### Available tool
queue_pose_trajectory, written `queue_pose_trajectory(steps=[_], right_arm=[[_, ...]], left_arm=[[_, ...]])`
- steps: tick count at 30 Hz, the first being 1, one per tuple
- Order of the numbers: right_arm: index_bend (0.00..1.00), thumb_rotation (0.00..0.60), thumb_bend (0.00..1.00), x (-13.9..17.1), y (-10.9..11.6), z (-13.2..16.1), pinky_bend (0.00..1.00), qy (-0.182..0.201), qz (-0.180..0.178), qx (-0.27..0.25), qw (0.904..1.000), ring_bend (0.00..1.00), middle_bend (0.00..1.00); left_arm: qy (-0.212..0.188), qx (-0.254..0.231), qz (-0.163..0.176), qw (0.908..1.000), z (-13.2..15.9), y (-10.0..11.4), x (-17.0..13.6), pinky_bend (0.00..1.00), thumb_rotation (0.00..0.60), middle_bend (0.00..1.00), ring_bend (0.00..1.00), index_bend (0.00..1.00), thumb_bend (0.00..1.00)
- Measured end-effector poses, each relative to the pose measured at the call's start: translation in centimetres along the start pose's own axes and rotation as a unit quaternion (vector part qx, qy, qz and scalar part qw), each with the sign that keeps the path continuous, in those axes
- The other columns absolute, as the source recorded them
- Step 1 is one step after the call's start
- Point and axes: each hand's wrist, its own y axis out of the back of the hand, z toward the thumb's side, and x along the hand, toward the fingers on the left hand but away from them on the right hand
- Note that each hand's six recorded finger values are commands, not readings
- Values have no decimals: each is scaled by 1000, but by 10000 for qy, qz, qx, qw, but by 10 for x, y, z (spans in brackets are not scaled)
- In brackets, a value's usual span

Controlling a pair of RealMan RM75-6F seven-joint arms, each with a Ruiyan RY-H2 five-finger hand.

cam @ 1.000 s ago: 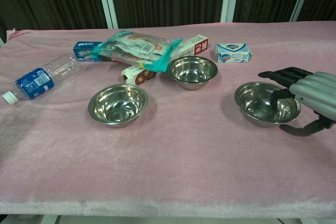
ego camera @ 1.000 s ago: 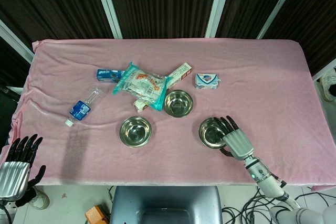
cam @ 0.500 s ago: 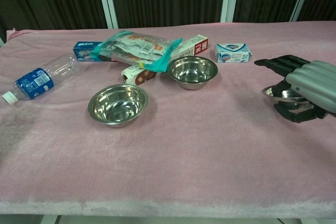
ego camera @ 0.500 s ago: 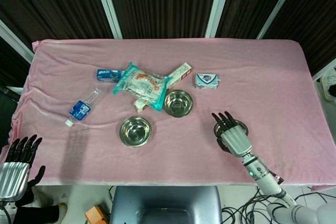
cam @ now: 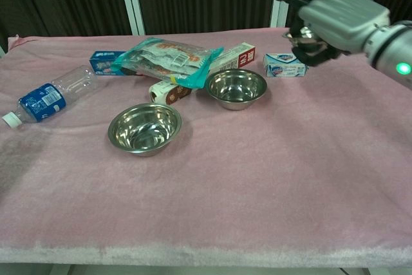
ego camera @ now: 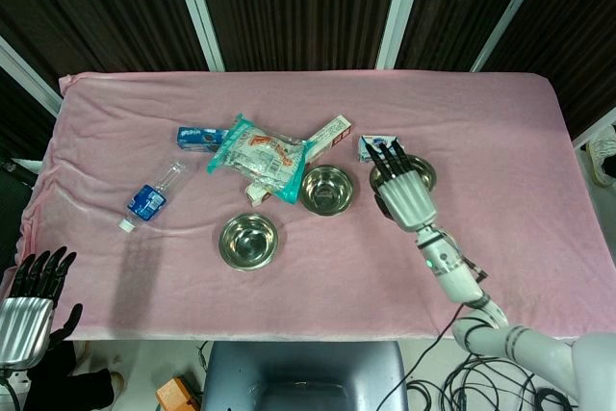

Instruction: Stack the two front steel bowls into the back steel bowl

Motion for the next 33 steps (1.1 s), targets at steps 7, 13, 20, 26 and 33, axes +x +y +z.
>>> queue_pose_trajectory(steps=[7, 13, 20, 26, 33], right_arm=[[755, 600, 652, -65, 10, 53, 0, 161, -93, 250, 9995, 0, 91], [754, 600, 652, -77, -14, 88, 0, 287, 119, 391, 9988, 0, 91], [672, 600, 652, -79, -37, 115, 0, 430, 357, 386, 9977, 0, 91], [267, 600, 652, -78, -43, 130, 0, 599, 386, 270, 9971, 0, 91], [82, 600, 570, -69, -40, 122, 0, 636, 230, 148, 9976, 0, 76]], left_arm=[[110, -70, 25, 9999, -8, 4, 3, 34, 600, 41, 0, 0, 372], [82, -86, 11, 9999, -8, 4, 4, 34, 600, 41, 0, 0, 374], [47, -84, -22, 10000, -7, 3, 4, 35, 600, 41, 0, 0, 373], [35, -101, -10, 9999, -7, 4, 4, 35, 600, 42, 0, 0, 373], [-2, -50, -24, 10000, -5, 3, 3, 34, 600, 47, 0, 0, 373]])
